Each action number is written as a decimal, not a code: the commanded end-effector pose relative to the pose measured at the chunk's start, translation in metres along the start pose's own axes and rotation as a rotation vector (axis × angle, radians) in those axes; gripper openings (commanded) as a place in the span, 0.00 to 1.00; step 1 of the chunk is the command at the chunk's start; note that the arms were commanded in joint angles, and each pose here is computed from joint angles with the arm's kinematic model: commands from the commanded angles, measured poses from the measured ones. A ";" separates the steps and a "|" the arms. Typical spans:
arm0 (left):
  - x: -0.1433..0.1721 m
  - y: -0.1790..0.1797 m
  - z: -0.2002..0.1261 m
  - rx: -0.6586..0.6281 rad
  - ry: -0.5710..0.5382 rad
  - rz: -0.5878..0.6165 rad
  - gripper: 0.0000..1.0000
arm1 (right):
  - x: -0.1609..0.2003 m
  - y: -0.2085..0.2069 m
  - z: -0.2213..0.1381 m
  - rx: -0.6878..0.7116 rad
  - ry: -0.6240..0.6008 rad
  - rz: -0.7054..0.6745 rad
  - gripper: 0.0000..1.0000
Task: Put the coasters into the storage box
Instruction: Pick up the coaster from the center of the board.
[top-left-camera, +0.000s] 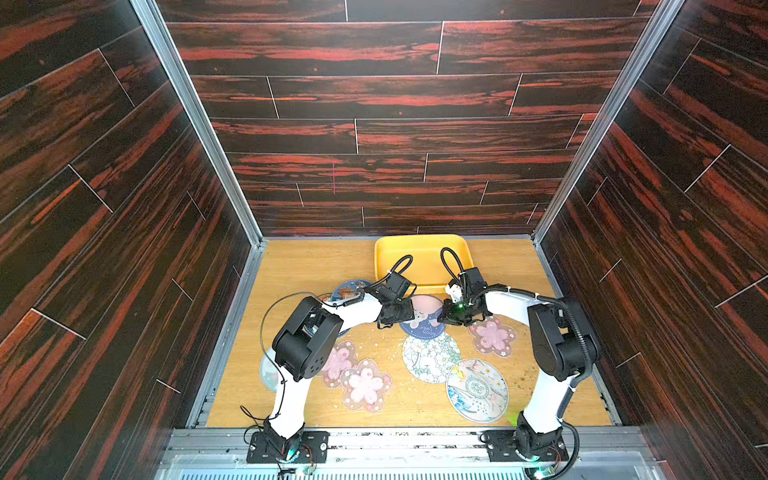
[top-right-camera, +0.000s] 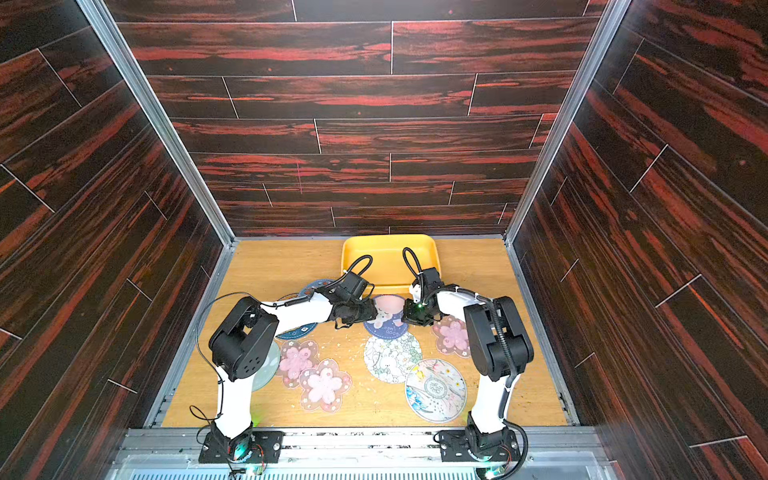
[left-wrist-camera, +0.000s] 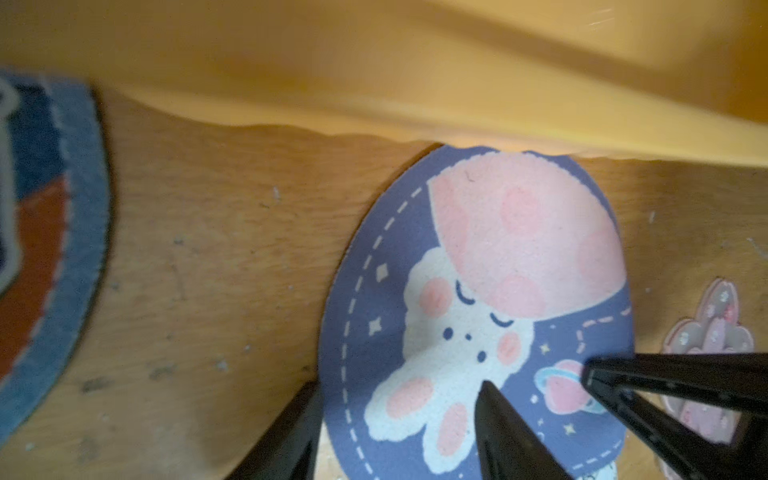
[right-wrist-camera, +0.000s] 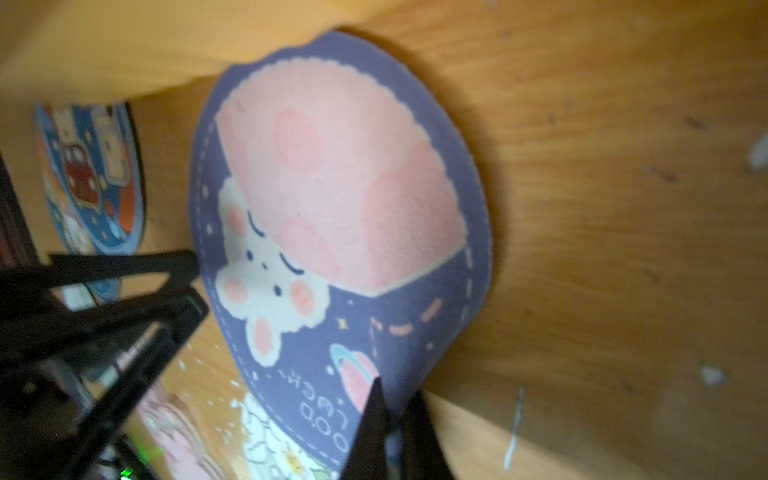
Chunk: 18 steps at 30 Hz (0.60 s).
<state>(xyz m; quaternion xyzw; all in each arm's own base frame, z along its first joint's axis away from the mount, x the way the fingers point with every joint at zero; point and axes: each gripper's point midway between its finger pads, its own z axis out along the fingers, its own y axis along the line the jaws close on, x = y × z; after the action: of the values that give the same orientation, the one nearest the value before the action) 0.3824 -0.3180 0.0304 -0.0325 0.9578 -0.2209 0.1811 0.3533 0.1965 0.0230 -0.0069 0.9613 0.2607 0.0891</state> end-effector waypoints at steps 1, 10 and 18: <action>0.022 0.010 -0.003 -0.025 0.057 -0.016 0.65 | 0.005 0.009 -0.011 -0.019 0.008 0.003 0.00; 0.020 0.013 -0.029 -0.010 -0.002 -0.045 0.70 | 0.009 0.051 -0.064 -0.112 -0.004 -0.045 0.00; 0.023 0.017 -0.048 0.028 -0.033 -0.070 0.75 | -0.005 0.091 -0.123 -0.168 -0.082 -0.108 0.00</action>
<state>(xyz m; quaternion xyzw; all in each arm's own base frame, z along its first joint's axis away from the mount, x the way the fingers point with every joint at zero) 0.3419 -0.2887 0.0333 -0.0556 0.9592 -0.2201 0.1686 0.3416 0.2099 0.1396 -0.0390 0.9373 0.3208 0.1304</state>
